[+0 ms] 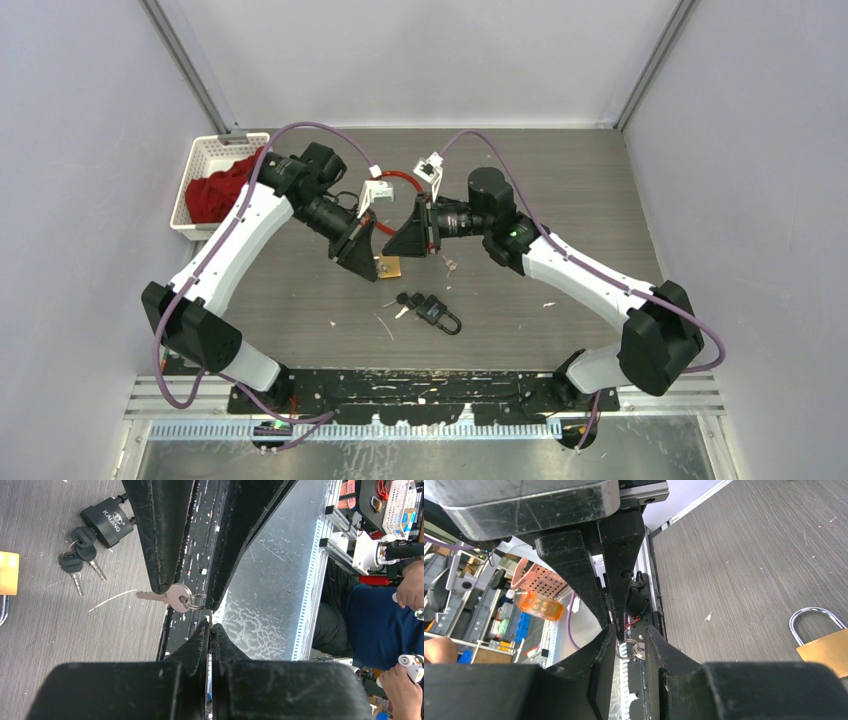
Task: Unlock with the key
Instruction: Pick up the key from the center of the board.
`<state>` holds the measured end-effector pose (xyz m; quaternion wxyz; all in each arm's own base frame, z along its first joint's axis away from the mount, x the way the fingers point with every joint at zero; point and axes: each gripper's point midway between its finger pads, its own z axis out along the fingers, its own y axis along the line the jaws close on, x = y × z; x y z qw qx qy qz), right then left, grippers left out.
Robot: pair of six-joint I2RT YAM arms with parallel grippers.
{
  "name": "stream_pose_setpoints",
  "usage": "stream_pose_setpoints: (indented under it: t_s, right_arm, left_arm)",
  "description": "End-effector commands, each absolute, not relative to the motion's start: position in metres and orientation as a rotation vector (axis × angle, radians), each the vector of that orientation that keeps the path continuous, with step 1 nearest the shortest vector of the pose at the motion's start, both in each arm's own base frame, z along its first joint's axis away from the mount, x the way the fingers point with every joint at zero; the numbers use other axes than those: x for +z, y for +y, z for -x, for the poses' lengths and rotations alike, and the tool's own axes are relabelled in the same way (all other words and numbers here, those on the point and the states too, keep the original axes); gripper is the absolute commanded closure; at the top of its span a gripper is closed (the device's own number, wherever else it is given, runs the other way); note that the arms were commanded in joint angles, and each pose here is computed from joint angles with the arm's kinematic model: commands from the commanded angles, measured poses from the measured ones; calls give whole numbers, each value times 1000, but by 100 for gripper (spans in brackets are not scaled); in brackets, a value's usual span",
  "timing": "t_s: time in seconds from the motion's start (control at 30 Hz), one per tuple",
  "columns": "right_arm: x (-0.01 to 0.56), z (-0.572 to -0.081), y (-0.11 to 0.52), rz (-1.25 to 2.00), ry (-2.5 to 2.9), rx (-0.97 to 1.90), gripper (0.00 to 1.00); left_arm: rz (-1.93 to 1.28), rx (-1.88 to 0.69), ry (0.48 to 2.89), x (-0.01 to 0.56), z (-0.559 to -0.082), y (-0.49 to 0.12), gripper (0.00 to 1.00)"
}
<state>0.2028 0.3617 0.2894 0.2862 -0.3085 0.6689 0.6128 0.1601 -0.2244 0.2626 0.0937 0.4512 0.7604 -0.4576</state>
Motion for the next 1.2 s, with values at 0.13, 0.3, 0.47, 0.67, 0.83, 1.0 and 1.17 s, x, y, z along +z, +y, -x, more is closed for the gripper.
stream_pose_setpoints:
  t_s: [0.13, 0.3, 0.47, 0.67, 0.83, 1.0, 1.17]
  right_arm:
    - [300, -183, 368, 927, 1704, 1702, 67]
    - [298, -180, 367, 945, 1706, 1707, 70]
    - [297, -180, 368, 941, 1716, 1706, 85]
    - [290, -178, 366, 949, 1746, 1702, 78]
    - [293, -177, 367, 955, 1728, 1708, 91]
    - [299, -179, 366, 936, 1705, 1692, 99]
    - [307, -187, 357, 830, 1673, 1643, 99]
  left_arm:
    - [-1360, -1382, 2171, 280, -156, -228, 100]
    - [-1361, -1379, 2168, 281, -157, -228, 100]
    - [-1364, -1378, 2164, 281, -156, -228, 100]
    - [-1366, -1373, 2158, 282, -156, -228, 100]
    - [-1365, -1375, 2162, 282, -156, -228, 100]
    - [-1354, -1359, 2167, 281, -159, -228, 100]
    - [-1323, -1296, 2239, 273, -166, -223, 54]
